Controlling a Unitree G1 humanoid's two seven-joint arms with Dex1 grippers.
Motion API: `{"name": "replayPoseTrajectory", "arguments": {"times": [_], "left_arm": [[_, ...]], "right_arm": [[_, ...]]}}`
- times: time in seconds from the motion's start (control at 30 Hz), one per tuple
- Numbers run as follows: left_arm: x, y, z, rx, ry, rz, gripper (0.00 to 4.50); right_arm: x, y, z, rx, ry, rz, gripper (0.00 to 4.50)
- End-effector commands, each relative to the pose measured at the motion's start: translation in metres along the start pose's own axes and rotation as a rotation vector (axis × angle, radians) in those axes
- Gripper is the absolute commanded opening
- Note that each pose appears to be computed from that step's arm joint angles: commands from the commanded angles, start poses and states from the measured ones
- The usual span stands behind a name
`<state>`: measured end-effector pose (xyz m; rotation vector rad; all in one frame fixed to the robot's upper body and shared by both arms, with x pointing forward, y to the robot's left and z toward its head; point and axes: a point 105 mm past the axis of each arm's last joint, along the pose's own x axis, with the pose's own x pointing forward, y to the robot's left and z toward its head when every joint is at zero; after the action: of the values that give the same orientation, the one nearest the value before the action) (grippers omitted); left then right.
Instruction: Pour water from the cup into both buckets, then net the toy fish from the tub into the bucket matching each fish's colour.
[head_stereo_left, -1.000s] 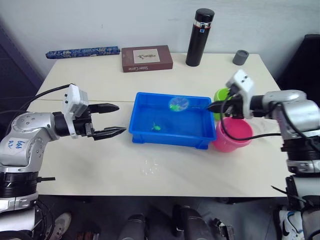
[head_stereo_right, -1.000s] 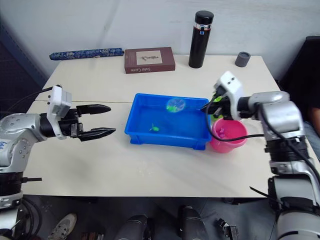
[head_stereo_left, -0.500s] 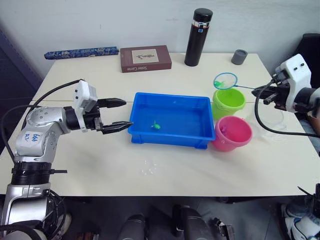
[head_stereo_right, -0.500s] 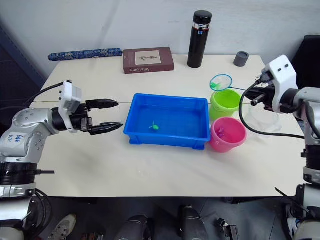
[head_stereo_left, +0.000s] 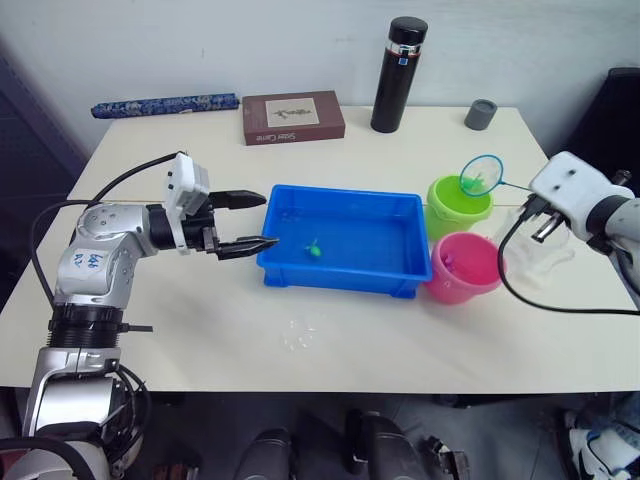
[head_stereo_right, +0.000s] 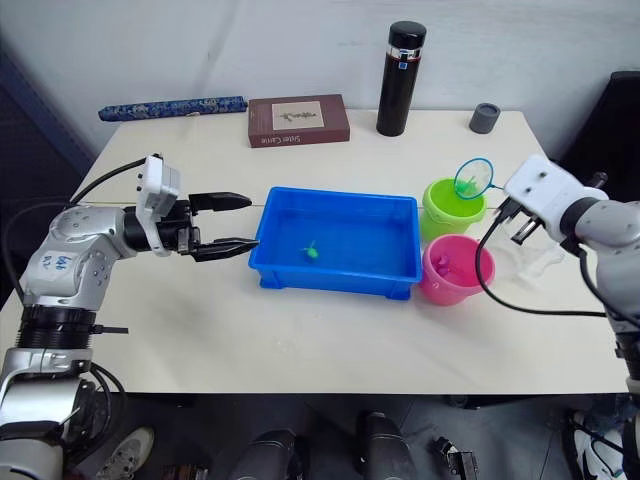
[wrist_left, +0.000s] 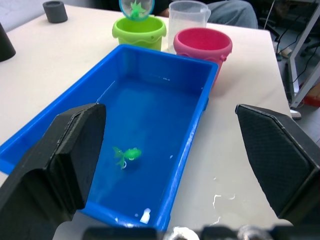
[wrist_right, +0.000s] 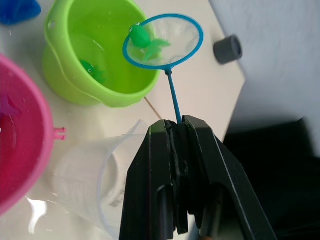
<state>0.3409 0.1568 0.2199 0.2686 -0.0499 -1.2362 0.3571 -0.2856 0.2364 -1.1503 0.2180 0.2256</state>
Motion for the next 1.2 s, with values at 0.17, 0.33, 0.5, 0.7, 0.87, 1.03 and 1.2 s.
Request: {"name": "replayPoseTrajectory", "arguments": {"times": [0.17,0.33,0.5,0.7,0.87,1.03,1.2], "left_arm": [[0.007,0.004,0.010,0.044,-0.020,-0.031,4.47],[0.010,0.005,0.010,0.045,-0.024,-0.045,4.47],[0.012,0.006,0.009,0.043,-0.026,-0.055,4.47],[0.015,0.005,0.008,0.041,-0.034,-0.062,4.47],[0.017,0.005,0.007,0.038,-0.039,-0.064,4.47],[0.017,0.004,0.007,0.037,-0.041,-0.063,4.47],[0.010,0.006,0.006,0.029,-0.035,-0.040,4.47]], "right_arm": [[-0.017,-0.012,0.021,-0.458,0.000,-0.158,0.00],[-0.020,-0.008,0.018,-0.635,0.025,-0.179,0.00],[-0.021,0.000,0.019,-0.758,0.014,-0.210,0.00],[-0.022,0.006,0.019,-0.840,0.043,-0.274,0.00],[-0.023,0.009,0.023,-0.908,0.043,-0.331,0.00],[-0.022,0.021,0.022,-0.897,0.033,-0.324,0.00],[-0.025,0.002,0.040,-0.627,-0.025,-0.364,0.00]]}}
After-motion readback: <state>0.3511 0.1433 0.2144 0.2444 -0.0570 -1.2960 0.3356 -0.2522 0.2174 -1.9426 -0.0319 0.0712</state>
